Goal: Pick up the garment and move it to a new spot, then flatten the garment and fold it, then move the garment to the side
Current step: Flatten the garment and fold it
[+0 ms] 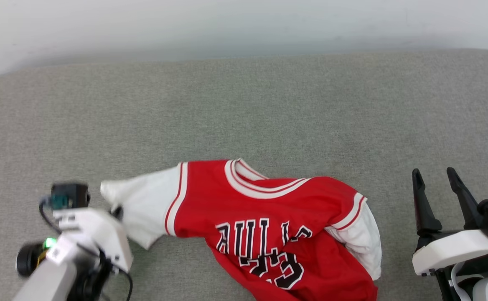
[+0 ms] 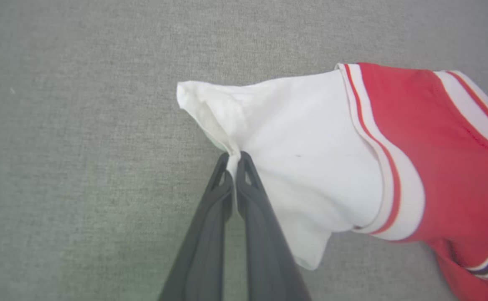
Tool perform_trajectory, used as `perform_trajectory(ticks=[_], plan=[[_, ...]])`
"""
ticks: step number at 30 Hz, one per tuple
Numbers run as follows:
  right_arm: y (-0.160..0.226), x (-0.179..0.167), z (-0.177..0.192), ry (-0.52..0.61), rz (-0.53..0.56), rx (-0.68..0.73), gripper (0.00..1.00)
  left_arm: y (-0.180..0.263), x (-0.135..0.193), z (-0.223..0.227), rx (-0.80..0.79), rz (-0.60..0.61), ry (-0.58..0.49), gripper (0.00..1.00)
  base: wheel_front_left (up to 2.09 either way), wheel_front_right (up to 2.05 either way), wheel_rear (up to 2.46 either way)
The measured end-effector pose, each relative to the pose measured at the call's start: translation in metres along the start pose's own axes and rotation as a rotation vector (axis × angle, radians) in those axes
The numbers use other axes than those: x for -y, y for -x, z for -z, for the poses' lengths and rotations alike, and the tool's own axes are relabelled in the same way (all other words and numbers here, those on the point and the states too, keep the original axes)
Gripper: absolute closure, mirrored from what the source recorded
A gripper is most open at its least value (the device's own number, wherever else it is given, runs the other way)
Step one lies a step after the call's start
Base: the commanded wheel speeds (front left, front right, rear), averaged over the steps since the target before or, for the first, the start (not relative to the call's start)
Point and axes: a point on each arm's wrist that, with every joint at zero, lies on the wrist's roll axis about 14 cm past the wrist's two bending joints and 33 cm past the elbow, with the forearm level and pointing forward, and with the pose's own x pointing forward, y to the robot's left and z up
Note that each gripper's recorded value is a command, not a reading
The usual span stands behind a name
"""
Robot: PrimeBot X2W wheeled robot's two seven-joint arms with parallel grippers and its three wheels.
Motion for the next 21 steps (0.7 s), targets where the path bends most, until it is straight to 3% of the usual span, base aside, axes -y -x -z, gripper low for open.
perform_trajectory(ticks=[4,9,10,11,12,21], plan=[[0.003,-0.005,-0.003,0.004,-0.014,0.001,0.0,0.025,-0.018,0.041,-0.063,-0.069,0.087,1.0,0.0,0.0,0.0],[0.011,-0.004,-0.004,0.014,-0.013,-0.004,0.0,0.044,-0.012,0.076,-0.113,-0.079,0.166,1.0,0.0,0.0,0.0],[0.012,-0.004,-0.005,0.014,-0.013,-0.004,0.0,0.045,-0.011,0.076,-0.107,-0.077,0.17,0.84,0.0,0.0,0.0],[0.014,-0.004,-0.005,0.016,-0.013,-0.004,0.0,0.046,-0.008,0.075,-0.092,-0.074,0.176,0.23,0.0,0.0,0.0],[0.015,-0.004,-0.005,0.02,-0.013,-0.008,0.0,0.047,-0.006,0.073,-0.074,-0.069,0.179,0.0,0.0,0.0,0.0],[0.026,-0.002,-0.016,0.044,-0.006,0.006,0.0,0.054,0.012,0.018,0.218,-0.013,0.091,0.0,0.0,0.0,0.0]])
